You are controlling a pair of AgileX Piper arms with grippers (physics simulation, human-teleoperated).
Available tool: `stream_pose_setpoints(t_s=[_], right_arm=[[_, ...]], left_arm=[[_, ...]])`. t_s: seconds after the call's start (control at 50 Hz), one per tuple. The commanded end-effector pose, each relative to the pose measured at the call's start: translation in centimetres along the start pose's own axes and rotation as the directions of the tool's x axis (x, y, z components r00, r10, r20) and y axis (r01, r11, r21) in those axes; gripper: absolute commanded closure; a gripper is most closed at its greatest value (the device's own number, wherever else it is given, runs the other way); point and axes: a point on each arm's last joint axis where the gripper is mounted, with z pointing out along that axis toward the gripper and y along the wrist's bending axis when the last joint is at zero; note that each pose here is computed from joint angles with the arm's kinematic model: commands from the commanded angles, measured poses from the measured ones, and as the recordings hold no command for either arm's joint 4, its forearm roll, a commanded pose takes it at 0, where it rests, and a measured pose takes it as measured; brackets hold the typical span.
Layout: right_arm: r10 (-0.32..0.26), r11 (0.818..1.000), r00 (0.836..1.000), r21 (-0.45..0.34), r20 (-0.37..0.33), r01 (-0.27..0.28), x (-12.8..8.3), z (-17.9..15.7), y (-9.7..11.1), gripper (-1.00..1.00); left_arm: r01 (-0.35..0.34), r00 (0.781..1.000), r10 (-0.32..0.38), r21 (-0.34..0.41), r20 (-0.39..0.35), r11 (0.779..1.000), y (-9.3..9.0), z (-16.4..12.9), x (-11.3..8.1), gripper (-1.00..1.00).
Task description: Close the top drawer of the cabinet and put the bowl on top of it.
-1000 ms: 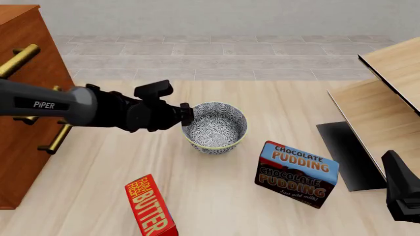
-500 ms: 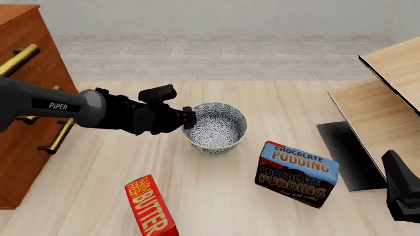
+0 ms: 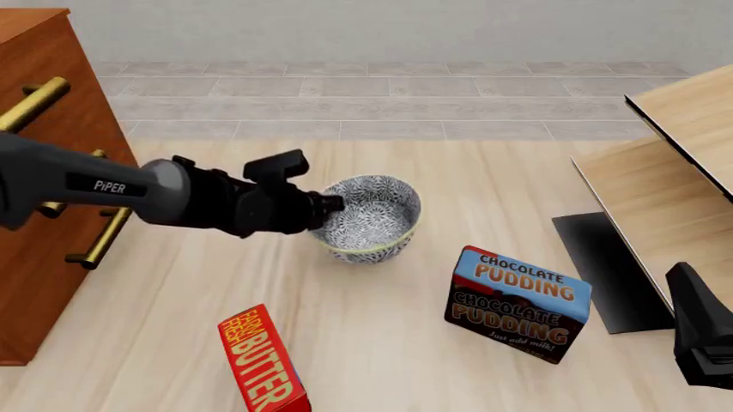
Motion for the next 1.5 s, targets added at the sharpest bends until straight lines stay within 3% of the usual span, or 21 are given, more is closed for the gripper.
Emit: stream_pose_setpoints(t_s=[0.02, 0.3, 0.46, 0.9, 1.5], right_arm=[[0.0, 1.0, 1.0, 0.0, 0.0, 0.0, 0.0, 0.0, 0.0, -1.0], [0.0, 1.0, 1.0, 0.0, 0.0, 0.0, 0.0, 0.0, 0.0, -1.0], [0.0, 1.0, 1.0, 0.0, 0.0, 0.0, 0.0, 0.0, 0.0, -1.0], [0.0, 1.0, 1.0, 0.0, 0.0, 0.0, 0.0, 0.0, 0.0, -1.0], [0.0, 1.0, 1.0, 0.0, 0.0, 0.0, 0.0, 0.0, 0.0, -1.0]], left_arm=[[-0.016, 1.0, 0.016, -0.001, 0.01, 1.0, 0.1, -0.9, -0.6, 1.0], [-0.013, 0.997, 0.011, 0.025, 0.071, 1.0, -0.8, -5.5, -2.7, 1.0], [-0.016, 0.992, 0.01, 0.046, 0.122, 0.999, -1.2, -9.7, -3.9, 1.0], [-0.016, 0.981, 0.0, 0.077, 0.196, 0.997, -1.9, -17.7, -5.5, 1.0], [-0.017, 0.951, 0.001, 0.049, 0.31, 0.999, -1.2, -28.6, -8.1, 1.0]])
